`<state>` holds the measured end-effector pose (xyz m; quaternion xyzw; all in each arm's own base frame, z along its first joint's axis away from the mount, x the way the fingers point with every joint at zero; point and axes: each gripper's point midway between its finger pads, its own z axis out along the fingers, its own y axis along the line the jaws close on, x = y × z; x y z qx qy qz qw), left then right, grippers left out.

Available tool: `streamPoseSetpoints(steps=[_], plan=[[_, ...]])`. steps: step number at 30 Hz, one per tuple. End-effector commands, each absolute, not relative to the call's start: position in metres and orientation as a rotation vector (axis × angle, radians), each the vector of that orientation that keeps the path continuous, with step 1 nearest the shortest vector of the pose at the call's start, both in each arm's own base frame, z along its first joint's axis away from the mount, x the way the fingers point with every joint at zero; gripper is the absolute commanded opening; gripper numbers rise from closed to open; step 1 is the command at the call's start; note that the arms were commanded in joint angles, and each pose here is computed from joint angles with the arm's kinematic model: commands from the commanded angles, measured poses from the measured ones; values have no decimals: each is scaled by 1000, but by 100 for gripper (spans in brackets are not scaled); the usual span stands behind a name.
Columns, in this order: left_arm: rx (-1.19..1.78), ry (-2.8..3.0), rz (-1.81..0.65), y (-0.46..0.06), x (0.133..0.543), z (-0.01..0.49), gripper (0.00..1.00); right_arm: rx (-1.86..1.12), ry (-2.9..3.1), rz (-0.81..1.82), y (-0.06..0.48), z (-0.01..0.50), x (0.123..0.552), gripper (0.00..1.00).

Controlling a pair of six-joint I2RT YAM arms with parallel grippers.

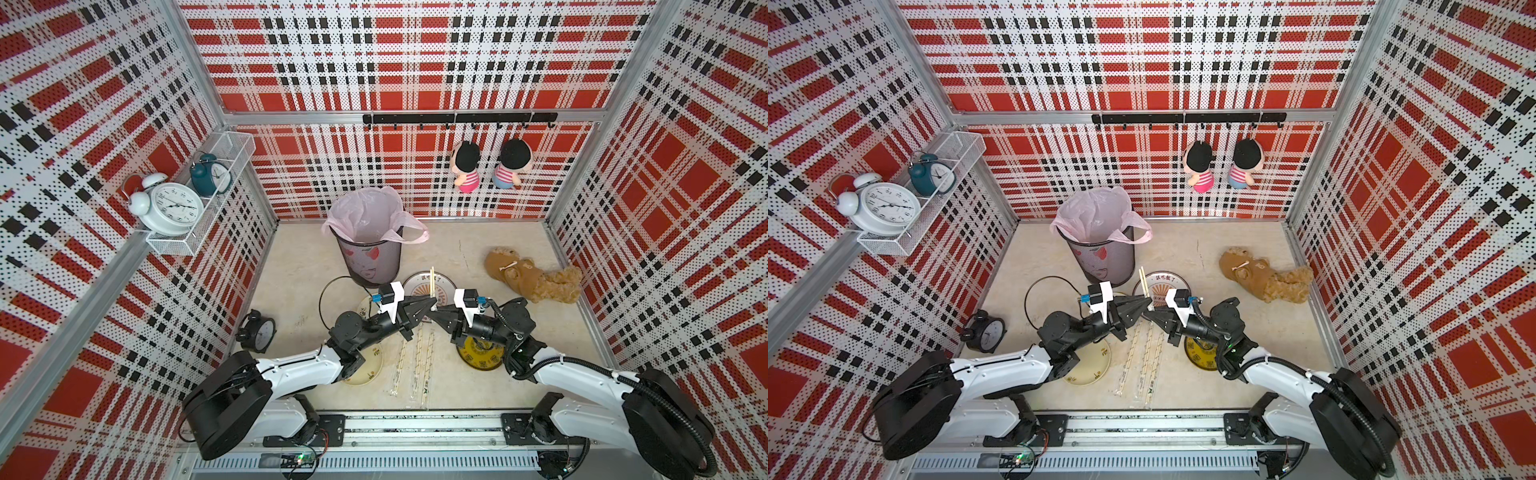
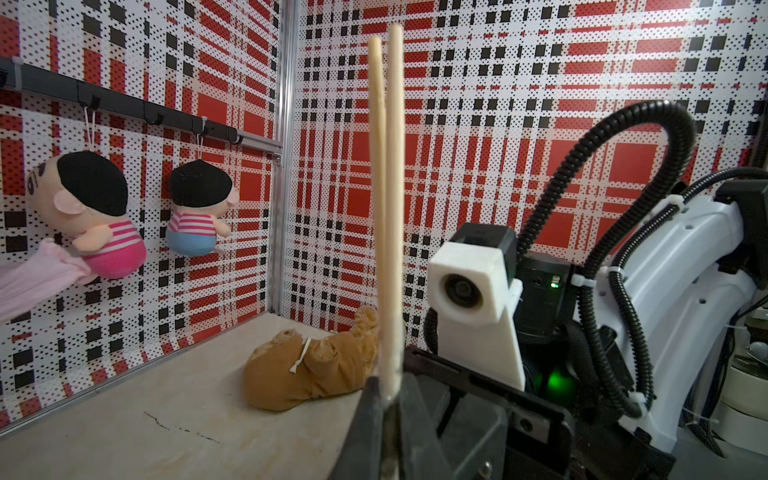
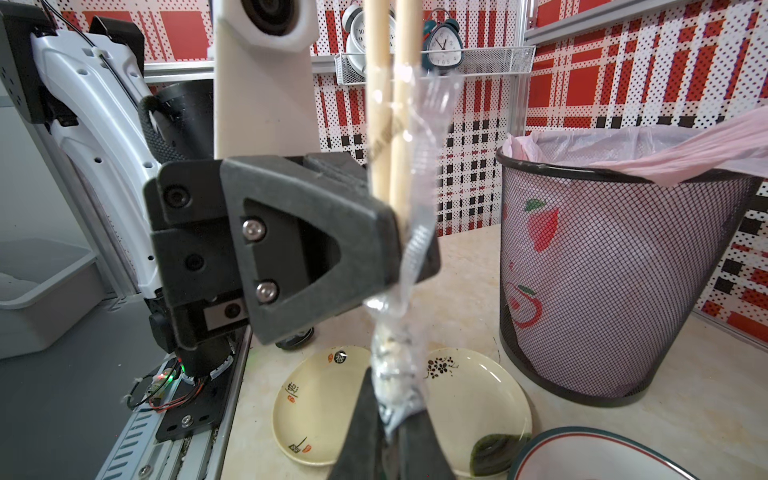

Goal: Remove the packaging of disposable chopsticks
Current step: Remove the packet bag from the disposable chopsticks.

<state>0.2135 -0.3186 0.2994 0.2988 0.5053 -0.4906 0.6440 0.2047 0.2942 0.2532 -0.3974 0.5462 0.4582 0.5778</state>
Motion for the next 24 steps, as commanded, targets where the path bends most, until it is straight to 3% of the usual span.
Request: streamPoseSetpoints(steps=[1,13,21,24], plan=[[722,1368,-1090,-325,219,235,16,-964,1062,1052,293,306,189,0],[738,1339,-1131,-322,218,243,22,-937,1134,1018,287,287,194,0],[728,1186,-1138,-318,213,293,66,-941,1204,1020,288,263,197,0],[705,1125,-1132,-314,211,312,73,-950,1213,1026,288,258,195,0]])
